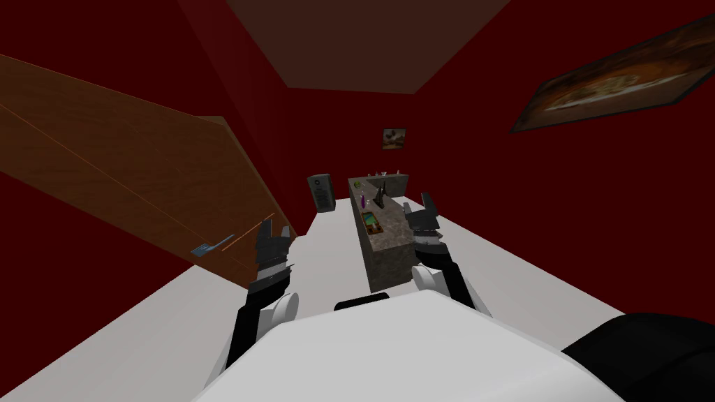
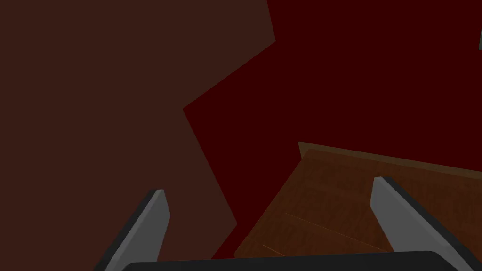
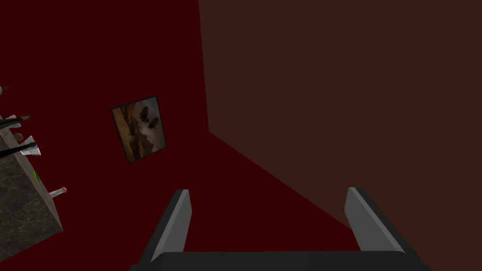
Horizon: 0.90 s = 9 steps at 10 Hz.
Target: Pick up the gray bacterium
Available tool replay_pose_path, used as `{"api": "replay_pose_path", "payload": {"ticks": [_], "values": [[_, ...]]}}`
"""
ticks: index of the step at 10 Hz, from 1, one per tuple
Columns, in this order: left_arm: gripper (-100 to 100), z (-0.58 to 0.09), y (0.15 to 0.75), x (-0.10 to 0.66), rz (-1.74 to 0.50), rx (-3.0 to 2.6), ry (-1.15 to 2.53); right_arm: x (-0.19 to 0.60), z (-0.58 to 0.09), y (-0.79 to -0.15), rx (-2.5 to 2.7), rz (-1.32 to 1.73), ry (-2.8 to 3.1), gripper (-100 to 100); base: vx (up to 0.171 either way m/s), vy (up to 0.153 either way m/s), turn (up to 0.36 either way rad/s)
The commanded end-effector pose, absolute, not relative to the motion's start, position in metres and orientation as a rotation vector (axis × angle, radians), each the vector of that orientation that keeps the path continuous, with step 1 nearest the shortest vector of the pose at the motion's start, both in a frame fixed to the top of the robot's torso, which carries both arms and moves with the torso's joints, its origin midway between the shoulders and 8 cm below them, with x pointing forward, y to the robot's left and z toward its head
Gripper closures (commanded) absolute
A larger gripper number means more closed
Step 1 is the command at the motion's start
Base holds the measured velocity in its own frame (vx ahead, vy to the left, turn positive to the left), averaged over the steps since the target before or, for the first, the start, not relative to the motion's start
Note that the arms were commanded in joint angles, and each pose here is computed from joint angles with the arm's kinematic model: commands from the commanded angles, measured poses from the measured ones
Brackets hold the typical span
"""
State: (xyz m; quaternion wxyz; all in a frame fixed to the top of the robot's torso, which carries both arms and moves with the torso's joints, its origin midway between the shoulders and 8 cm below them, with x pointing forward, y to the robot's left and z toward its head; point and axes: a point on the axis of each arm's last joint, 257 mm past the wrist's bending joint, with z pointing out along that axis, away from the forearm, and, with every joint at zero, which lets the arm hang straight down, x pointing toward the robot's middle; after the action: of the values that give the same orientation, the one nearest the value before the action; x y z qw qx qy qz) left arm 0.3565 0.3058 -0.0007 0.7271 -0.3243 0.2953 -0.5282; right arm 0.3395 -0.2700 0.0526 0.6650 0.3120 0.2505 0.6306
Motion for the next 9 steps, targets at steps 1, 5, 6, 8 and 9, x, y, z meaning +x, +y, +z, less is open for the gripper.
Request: {"api": "replay_pose_path", "payload": {"ticks": [1,5,6,8,9], "values": [[0,-0.001,0.306,0.357,-1.164,-0.715,0.651,0.345,0.049,-0.266,0.694,1.435,0.601,-100,0.003,0.008,-0.006],[0,-0.001,0.306,0.357,-1.164,-0.715,0.651,0.377,0.031,-0.26,0.717,1.481,0.694,-100,0.008,0.029,-0.011],[0,-0.001,0.306,0.357,-1.164,-0.715,0.651,0.388,0.025,-0.261,0.74,1.494,0.713,-100,0.016,0.047,-0.015],[0,-0.001,0.306,0.357,-1.164,-0.715,0.651,0.412,0.012,-0.264,0.8,1.525,0.741,-100,0.01,0.053,-0.018],[0,-0.001,0.306,0.357,-1.165,-0.715,0.651,0.415,0.013,-0.263,0.797,1.529,0.74,-100,0.001,0.038,-0.006]]}}
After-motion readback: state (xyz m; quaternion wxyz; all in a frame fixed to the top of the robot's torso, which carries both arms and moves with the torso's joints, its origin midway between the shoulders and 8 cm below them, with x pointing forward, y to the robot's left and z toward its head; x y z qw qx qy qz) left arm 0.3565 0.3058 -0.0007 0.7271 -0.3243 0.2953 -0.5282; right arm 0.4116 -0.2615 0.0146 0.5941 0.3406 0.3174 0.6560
